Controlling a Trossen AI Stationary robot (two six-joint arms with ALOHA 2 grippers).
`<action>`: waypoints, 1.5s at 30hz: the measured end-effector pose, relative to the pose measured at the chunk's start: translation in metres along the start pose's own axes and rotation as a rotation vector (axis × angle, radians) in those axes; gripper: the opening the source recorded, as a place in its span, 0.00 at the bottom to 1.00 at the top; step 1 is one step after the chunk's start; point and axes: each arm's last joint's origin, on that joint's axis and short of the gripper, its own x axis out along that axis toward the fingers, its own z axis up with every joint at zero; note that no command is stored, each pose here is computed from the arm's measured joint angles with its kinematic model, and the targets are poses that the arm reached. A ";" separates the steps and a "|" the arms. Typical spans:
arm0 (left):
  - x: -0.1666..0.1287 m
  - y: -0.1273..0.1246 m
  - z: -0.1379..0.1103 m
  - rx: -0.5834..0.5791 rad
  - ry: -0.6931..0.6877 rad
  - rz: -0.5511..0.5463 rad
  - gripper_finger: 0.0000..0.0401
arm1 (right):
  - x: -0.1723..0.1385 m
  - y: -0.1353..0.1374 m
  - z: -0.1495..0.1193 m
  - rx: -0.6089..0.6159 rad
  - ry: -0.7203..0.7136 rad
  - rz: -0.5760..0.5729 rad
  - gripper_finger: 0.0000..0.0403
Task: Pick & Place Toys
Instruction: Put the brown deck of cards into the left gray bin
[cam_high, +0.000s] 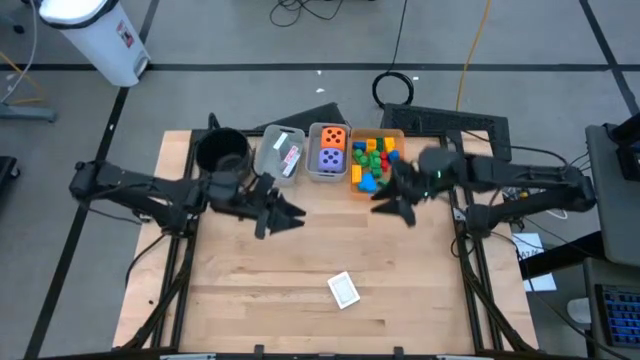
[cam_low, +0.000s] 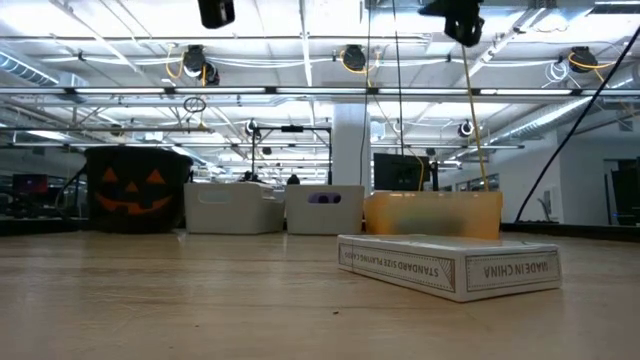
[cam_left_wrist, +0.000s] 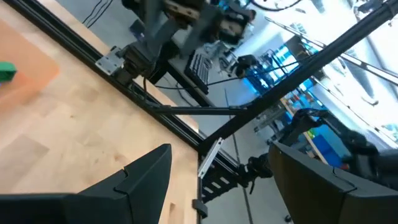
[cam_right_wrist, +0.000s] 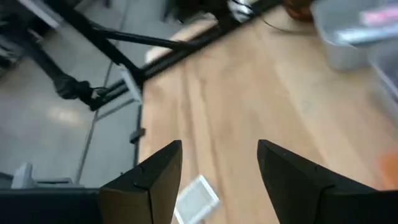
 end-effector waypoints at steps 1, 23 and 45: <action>0.000 -0.004 -0.004 -0.006 -0.004 0.004 0.69 | 0.006 0.007 -0.004 -0.019 -0.020 0.010 0.50; -0.010 -0.044 -0.066 0.076 0.352 -0.131 0.69 | 0.152 0.163 -0.055 0.012 -0.172 0.131 0.40; -0.024 -0.057 -0.090 0.217 0.467 -0.165 0.69 | 0.215 0.123 -0.125 0.443 0.361 -0.534 0.33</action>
